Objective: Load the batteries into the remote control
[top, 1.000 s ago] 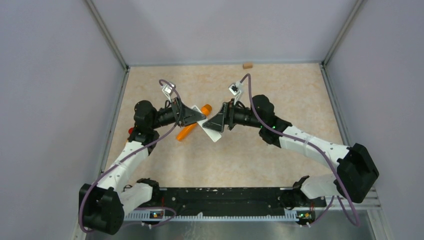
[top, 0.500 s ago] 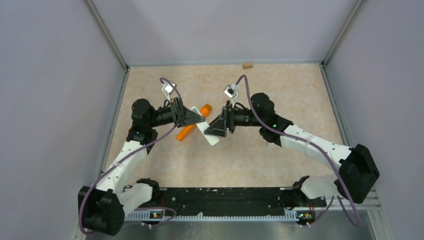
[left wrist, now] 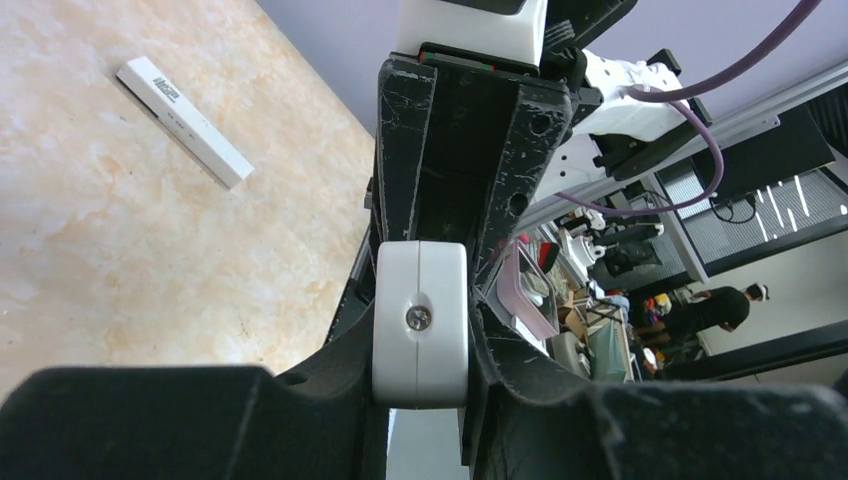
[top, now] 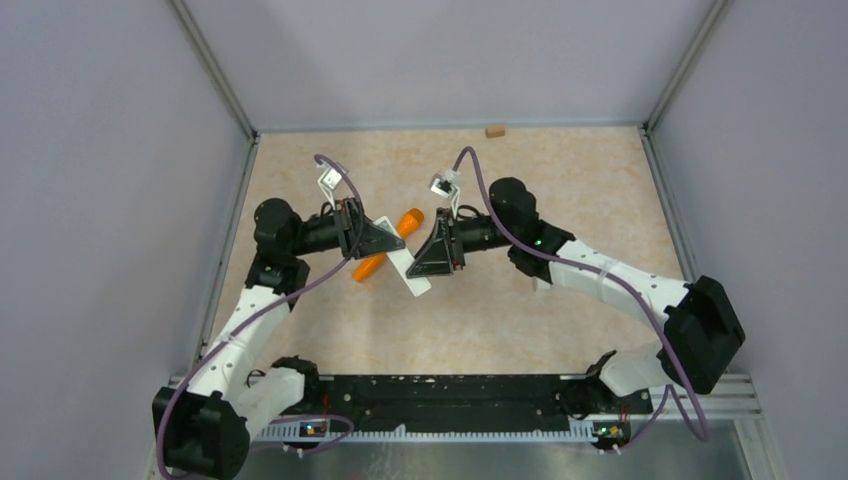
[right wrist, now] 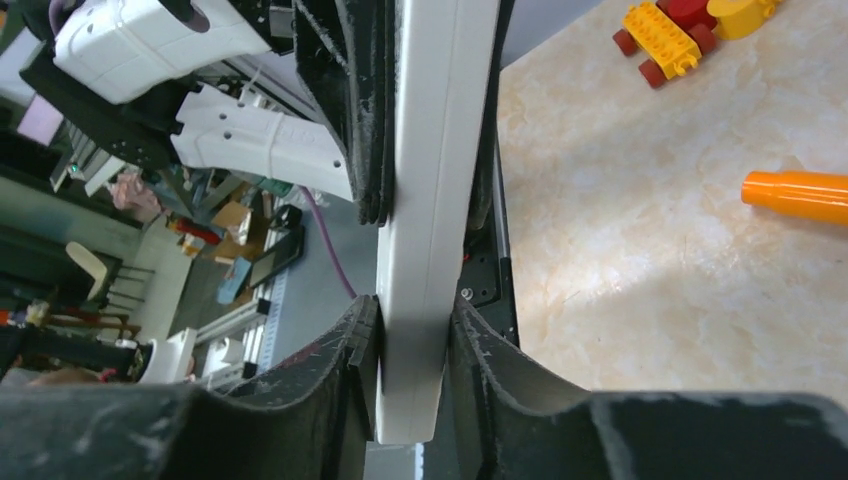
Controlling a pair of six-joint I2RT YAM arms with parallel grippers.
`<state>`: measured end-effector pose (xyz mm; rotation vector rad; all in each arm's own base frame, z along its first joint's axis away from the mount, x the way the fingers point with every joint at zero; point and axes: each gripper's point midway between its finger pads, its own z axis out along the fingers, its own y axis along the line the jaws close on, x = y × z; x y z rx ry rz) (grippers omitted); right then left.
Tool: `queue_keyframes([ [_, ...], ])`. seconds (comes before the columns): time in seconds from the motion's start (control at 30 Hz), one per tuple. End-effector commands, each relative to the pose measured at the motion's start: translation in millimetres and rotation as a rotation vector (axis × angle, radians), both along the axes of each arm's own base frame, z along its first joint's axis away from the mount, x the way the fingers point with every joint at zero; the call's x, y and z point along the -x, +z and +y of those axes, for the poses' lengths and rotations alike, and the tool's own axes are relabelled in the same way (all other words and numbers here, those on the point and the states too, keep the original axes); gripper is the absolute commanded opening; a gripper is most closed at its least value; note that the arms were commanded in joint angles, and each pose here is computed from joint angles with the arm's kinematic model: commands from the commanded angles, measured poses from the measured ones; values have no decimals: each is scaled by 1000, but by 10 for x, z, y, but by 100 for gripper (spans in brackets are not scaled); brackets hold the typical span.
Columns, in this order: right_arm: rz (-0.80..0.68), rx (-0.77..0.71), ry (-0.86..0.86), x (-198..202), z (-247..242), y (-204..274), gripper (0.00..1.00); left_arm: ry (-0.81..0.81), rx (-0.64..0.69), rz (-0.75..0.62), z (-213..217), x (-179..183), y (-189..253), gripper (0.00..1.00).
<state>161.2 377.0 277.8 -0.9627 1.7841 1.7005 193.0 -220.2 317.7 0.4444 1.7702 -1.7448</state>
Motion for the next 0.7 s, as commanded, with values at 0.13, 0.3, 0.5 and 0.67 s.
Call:
queue_keyframes([
  [0.13, 59, -55, -307, -560, 151, 84, 20, -20, 15, -44, -3, 102, 119, 0],
  [0.3, 276, -85, -438, -741, 133, 28, 19, -18, 14, -36, 4, 127, 77, 0],
  [0.5, 275, -123, -426, -725, 131, 146, 21, -6, 0, -46, 8, 117, 48, 0],
  [0.67, 118, -91, -404, -660, 46, 170, 8, 116, -69, -55, 43, -84, 8, 39],
])
